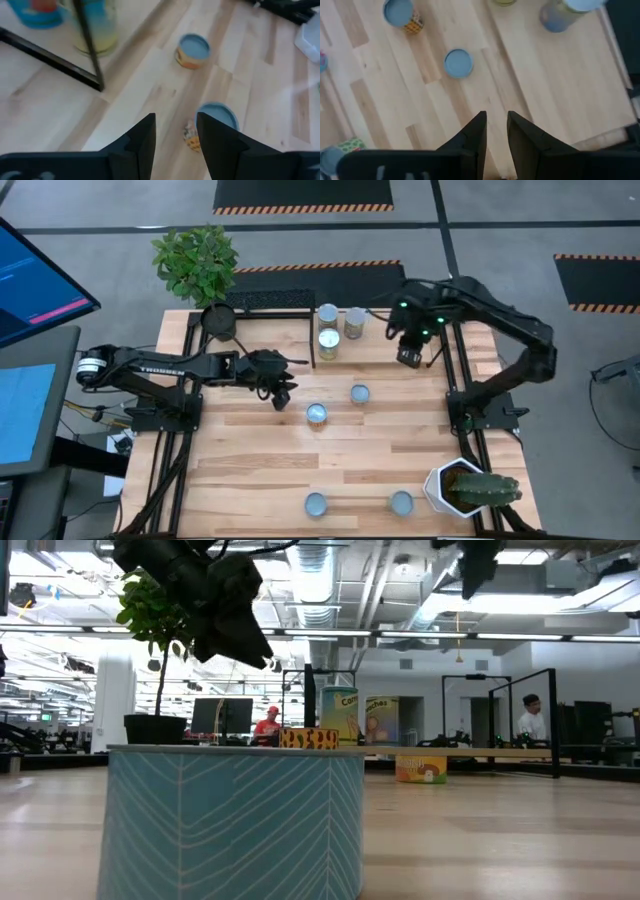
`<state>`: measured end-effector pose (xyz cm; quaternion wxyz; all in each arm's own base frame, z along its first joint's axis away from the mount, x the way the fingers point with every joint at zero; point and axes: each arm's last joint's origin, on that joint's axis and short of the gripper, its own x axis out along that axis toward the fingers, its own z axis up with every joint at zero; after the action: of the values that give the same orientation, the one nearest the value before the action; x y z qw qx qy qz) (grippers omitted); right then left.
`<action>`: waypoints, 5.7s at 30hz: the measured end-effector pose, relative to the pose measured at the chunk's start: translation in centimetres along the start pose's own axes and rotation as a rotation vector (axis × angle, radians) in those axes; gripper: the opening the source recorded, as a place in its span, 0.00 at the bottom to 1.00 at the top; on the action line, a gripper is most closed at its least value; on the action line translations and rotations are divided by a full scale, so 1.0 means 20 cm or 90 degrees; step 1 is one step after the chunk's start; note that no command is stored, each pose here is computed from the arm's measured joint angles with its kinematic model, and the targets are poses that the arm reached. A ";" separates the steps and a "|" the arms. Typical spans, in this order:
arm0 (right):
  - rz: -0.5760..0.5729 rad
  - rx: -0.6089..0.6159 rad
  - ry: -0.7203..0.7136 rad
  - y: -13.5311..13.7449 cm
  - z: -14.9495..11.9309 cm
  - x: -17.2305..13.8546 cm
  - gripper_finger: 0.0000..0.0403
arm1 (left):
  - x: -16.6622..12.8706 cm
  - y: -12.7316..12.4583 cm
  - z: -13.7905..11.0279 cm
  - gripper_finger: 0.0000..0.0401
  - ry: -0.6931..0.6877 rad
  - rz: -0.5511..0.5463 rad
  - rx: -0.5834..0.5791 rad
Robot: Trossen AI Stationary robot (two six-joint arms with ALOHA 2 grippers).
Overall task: Pick and place cans onto a shelf
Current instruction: Put the canned beans on the shelf
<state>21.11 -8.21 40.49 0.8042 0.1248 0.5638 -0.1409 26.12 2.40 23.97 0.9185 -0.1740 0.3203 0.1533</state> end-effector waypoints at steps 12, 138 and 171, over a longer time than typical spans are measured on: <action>-0.041 0.074 -0.091 0.04 -0.22 -0.23 0.25 | 0.24 -0.12 0.02 0.33 0.115 0.010 0.058; 0.170 -0.011 0.025 0.25 -0.19 1.02 0.25 | -0.02 -0.09 -0.30 0.00 0.199 0.008 0.149; 0.119 -0.051 0.012 0.26 -0.16 1.05 0.25 | -0.08 -0.06 -0.29 0.00 0.193 0.036 0.152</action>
<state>27.11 -4.04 19.86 0.8130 0.1456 0.5622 -0.0416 22.30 -1.48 20.96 0.8693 -0.0758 0.4754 0.1125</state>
